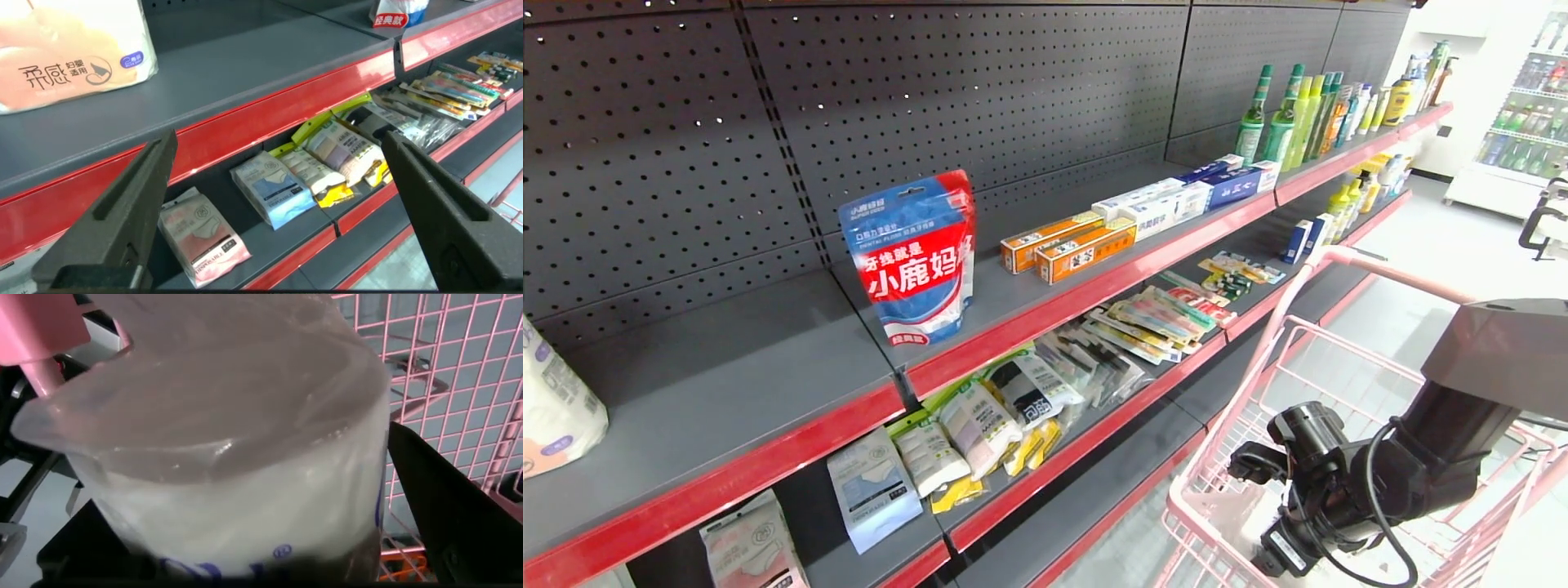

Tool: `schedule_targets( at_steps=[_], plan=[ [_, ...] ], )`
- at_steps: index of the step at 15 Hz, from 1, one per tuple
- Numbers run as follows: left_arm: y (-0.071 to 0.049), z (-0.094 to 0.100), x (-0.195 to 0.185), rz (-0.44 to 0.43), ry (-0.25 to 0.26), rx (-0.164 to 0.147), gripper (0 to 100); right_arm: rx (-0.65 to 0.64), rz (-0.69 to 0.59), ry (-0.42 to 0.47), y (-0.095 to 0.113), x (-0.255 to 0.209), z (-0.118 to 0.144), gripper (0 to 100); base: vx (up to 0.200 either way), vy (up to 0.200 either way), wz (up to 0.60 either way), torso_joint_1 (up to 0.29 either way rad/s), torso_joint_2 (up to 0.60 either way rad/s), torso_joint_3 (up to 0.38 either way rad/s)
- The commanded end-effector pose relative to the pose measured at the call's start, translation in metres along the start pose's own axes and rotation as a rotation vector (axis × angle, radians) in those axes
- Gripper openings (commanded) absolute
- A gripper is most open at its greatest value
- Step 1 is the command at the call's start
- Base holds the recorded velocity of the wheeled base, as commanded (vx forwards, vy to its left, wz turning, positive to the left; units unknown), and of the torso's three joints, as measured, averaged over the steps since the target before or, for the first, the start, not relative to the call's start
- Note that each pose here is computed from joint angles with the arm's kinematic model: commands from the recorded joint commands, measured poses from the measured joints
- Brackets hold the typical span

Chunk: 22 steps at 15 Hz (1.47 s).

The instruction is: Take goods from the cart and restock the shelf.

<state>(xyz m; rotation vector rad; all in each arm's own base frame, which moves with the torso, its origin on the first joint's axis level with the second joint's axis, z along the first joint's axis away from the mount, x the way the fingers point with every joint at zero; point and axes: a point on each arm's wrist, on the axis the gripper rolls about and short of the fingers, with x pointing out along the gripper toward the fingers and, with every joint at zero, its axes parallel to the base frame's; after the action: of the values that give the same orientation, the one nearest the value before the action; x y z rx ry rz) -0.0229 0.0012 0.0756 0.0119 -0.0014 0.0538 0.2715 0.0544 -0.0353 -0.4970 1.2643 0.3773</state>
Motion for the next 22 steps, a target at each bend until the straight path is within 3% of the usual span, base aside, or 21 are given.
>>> schedule_targets(
  at_steps=[1, 2, 3, 9, 10, 13, 15, 20, 22],
  plan=[
    [0.000, 0.000, 0.000, 0.000, 0.000, -0.001, 100, -0.004, 0.003, 0.009, 0.001, 0.002, -0.001, 100, 0.000, 0.000, 0.00, 0.000, 0.00, 0.000],
    [0.000, 0.000, 0.000, 0.000, 0.000, 0.000, 100, -0.004, 0.004, 0.010, 0.001, 0.002, -0.001, 100, 0.000, 0.000, 0.00, 0.000, 0.00, 0.000],
    [0.000, 0.000, 0.000, 0.000, 0.000, 0.000, 100, -0.001, 0.006, 0.013, 0.001, 0.002, -0.002, 0, 0.000, 0.000, 0.00, 0.000, 0.00, 0.000],
    [0.000, 0.000, 0.000, 0.000, 0.000, 0.000, 100, 0.019, -0.004, 0.000, -0.001, -0.004, -0.003, 0, 0.000, 0.000, 0.00, 0.000, 0.00, 0.000],
    [0.000, 0.000, 0.000, 0.000, 0.000, 0.000, 100, 0.076, -0.058, -0.105, -0.014, -0.034, 0.007, 0, 0.000, 0.000, 0.00, 0.000, 0.00, 0.000],
    [0.000, 0.000, 0.000, 0.000, 0.000, -0.001, 100, 0.168, -0.197, -0.206, -0.042, -0.092, 0.004, 0, 0.000, 0.000, 0.00, 0.000, 0.00, 0.000],
    [0.000, 0.000, 0.000, 0.000, 0.000, -0.001, 100, 0.210, -0.251, -0.283, -0.050, -0.125, -0.004, 0, 0.000, 0.000, 0.00, 0.000, 0.00, 0.000],
    [0.000, 0.000, 0.000, 0.000, 0.000, -0.001, 100, 0.284, -0.373, -0.589, -0.034, -0.214, -0.034, 0, 0.000, 0.000, 0.00, 0.000, 0.00, 0.000],
    [0.000, 0.000, 0.000, 0.000, 0.000, -0.001, 100, 0.288, -0.416, -0.635, -0.025, -0.231, -0.052, 0, 0.000, 0.000, 0.00, 0.000, 0.00, 0.000]
  ],
)
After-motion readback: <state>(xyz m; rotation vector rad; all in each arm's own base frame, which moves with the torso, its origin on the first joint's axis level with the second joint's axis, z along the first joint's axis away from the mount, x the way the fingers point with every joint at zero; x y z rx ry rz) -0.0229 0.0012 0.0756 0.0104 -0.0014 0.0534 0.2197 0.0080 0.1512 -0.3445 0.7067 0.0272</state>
